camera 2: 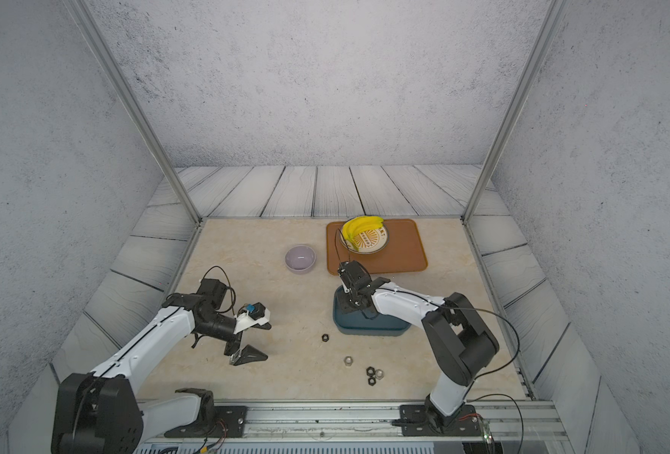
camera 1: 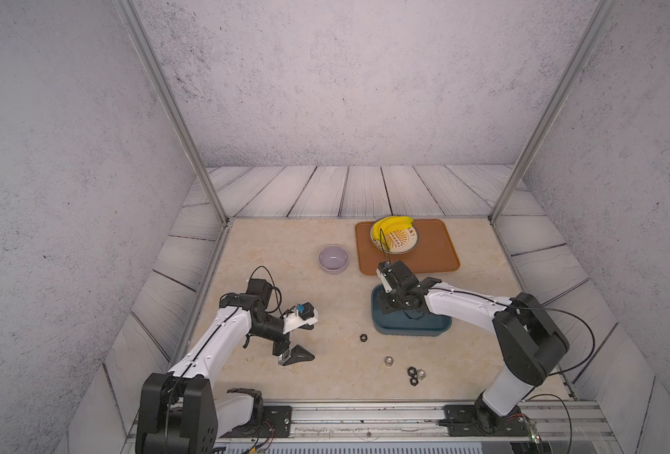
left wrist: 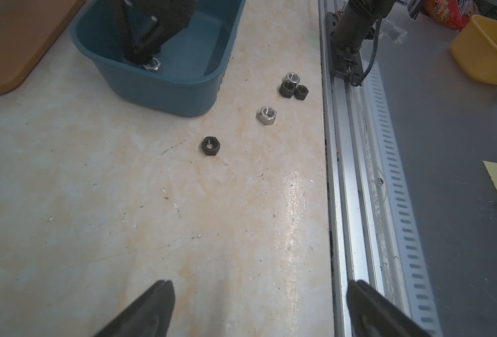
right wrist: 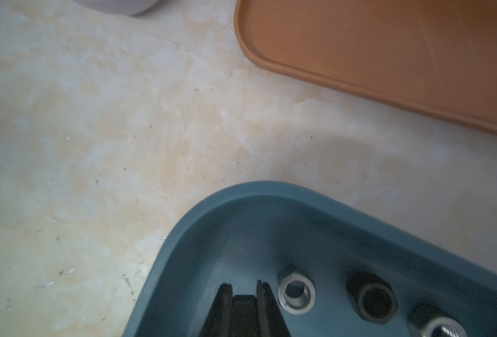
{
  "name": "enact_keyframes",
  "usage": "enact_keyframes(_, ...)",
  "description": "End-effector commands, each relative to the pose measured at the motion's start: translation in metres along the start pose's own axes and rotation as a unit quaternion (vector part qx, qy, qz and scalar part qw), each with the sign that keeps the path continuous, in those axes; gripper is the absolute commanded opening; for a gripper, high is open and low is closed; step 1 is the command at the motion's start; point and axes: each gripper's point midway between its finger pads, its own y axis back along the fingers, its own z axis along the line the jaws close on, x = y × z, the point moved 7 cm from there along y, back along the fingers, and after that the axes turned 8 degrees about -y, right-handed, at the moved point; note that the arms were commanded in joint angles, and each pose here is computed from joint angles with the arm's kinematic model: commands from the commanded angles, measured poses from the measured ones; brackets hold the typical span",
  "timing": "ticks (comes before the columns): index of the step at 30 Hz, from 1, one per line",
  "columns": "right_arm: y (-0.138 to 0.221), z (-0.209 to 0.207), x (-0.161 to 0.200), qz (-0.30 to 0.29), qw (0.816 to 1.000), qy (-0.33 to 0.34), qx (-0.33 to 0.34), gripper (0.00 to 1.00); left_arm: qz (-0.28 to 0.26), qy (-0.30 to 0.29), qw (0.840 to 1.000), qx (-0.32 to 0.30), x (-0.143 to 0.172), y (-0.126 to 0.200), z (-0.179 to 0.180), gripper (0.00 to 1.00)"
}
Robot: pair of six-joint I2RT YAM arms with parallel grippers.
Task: Put the nuts on the desktop into the storage box
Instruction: Place the nut in the storage box.
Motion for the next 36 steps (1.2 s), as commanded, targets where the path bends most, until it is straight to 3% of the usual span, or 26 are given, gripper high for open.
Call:
enact_keyframes(1,-0.005,-0.002,-0.018,-0.034,0.998,0.04,0.031,0.14,0.004,0.005,1.0,0.007,0.002,-0.002,-0.006,0.98)
enact_keyframes(16,-0.036,-0.022,-0.02,-0.04,0.984,0.102,0.142,0.13,0.011,0.004,1.0,0.004,0.003,-0.002,-0.004,0.98)
enact_keyframes(19,-0.037,-0.024,-0.019,-0.038,0.982,0.105,0.149,0.22,0.01,0.002,1.0,0.004,0.003,-0.002,-0.004,0.98)
enact_keyframes(22,-0.038,-0.021,-0.017,-0.032,0.984,0.106,0.139,0.34,0.009,0.002,1.0,0.005,0.003,-0.002,-0.004,0.98)
enact_keyframes(25,-0.036,-0.018,-0.016,-0.03,0.987,0.1,0.119,0.4,0.009,0.001,1.0,0.004,0.002,-0.001,-0.005,0.99)
enact_keyframes(36,-0.011,-0.001,-0.02,-0.035,0.997,0.062,0.04,0.43,0.012,-0.001,1.0,0.004,0.003,-0.001,-0.006,0.98)
